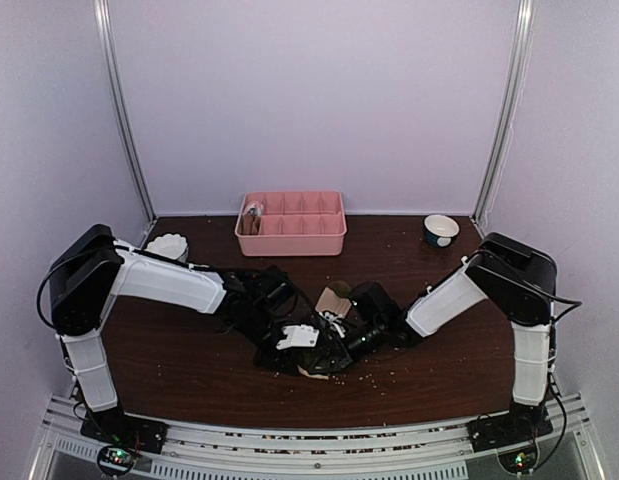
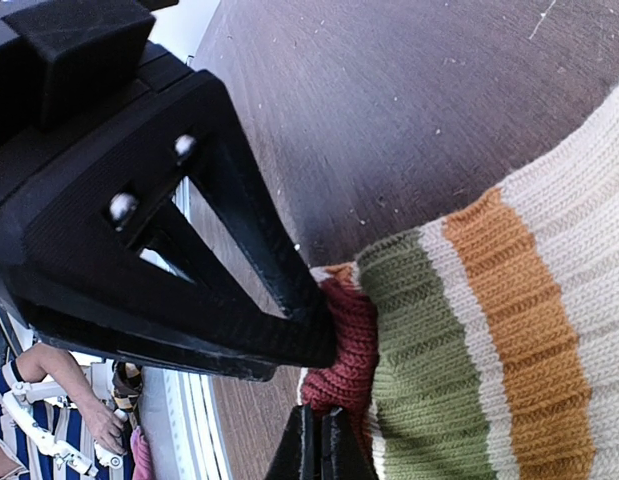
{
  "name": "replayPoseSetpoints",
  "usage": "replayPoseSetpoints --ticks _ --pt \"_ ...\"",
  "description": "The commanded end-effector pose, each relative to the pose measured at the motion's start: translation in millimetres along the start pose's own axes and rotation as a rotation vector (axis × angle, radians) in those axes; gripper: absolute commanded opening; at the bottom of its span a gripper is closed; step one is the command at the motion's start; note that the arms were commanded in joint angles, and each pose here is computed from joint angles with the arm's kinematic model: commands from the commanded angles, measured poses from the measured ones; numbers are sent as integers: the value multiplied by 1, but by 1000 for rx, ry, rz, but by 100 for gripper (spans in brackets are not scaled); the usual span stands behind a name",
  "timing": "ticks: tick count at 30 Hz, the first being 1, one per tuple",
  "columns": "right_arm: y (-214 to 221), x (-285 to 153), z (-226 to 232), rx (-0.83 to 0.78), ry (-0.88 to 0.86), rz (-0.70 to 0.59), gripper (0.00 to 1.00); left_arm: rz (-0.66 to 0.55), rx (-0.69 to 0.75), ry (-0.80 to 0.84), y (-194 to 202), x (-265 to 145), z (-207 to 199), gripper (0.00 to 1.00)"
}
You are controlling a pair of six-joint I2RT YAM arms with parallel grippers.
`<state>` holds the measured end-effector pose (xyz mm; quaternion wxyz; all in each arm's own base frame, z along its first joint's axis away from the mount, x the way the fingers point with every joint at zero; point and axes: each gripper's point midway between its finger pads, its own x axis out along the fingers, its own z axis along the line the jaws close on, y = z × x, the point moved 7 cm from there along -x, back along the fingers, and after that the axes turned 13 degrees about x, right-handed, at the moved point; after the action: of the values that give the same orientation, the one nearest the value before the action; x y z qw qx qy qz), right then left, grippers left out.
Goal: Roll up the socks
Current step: Roll the sock at the center of the board.
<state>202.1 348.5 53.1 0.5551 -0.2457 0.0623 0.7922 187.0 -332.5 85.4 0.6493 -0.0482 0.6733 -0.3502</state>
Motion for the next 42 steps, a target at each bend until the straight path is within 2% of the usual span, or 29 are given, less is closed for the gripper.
replayPoseSetpoints --ticks 1,8,17,26,33,42 --pt "42 3 -59 227 210 83 0 -51 53 -21 -18 -20 2 27" --pt "42 3 -60 229 205 85 0 -82 70 -13 -23 -26 -2 27" --pt "42 4 -59 232 201 83 0 -14 58 -7 -8 1 8 27" --pt "41 3 -57 230 190 83 0 28 49 -27 0 9 10 27" --pt "39 0 -54 229 181 72 0 57 44 36 13 17 -4 22" --pt "35 -2 -49 231 153 58 0 119 -4 55 27 30 -9 26"
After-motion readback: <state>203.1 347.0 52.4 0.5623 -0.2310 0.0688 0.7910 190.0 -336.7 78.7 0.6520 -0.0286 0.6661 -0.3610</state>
